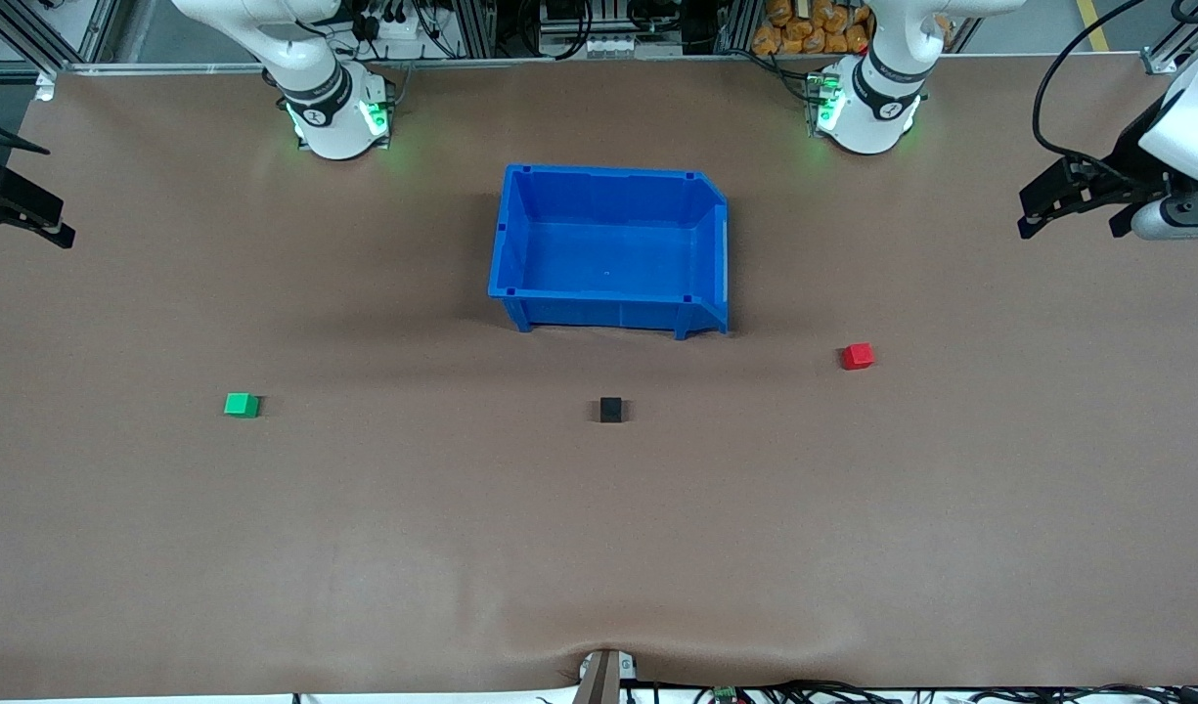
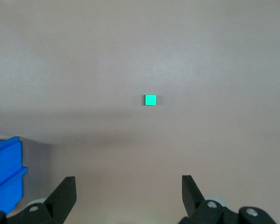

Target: Attach green and red cubes to black cube

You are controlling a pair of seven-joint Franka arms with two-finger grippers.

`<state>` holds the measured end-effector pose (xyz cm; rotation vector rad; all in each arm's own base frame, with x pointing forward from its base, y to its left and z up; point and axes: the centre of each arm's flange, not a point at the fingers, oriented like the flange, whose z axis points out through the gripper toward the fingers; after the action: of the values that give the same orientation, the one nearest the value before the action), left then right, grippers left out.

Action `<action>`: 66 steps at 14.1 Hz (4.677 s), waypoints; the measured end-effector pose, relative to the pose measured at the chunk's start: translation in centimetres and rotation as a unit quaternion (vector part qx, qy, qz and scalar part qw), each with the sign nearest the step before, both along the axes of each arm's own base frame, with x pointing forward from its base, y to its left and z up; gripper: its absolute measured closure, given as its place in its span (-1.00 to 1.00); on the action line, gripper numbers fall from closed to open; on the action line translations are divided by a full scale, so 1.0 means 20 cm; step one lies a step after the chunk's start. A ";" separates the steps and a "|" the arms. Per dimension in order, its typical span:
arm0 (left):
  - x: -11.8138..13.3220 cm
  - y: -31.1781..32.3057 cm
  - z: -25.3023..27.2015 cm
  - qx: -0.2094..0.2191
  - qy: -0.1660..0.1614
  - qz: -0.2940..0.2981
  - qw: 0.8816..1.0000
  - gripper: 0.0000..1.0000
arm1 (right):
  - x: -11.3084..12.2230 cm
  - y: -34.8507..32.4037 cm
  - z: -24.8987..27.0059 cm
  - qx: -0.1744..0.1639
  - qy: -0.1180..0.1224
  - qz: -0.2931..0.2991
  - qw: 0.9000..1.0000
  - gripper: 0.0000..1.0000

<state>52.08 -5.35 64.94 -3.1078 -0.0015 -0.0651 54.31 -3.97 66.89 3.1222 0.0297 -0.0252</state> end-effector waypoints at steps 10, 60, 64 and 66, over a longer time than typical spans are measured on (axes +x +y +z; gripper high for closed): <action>-0.02 0.03 0.03 0.001 0.013 0.006 1.000 -1.00 | 0.00 0.01 0.00 0.000 0.000 0.002 1.000 -1.00; 0.50 -0.32 -0.86 0.017 0.137 -0.044 0.989 -1.00 | 0.04 0.04 -0.06 0.000 0.012 0.007 1.000 -1.00; 0.52 -0.34 -1.15 0.016 0.132 -0.047 0.990 -1.00 | 0.04 0.03 -0.08 0.000 0.015 0.006 1.000 -1.00; 0.51 -0.36 -1.27 0.014 0.118 -0.048 0.992 -1.00 | 0.07 0.03 -0.11 -0.001 0.022 0.006 1.000 -1.00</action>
<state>62.33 -12.52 39.48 -3.0654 0.1536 0.2967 55.63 -3.35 64.60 3.1187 0.0503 -0.0942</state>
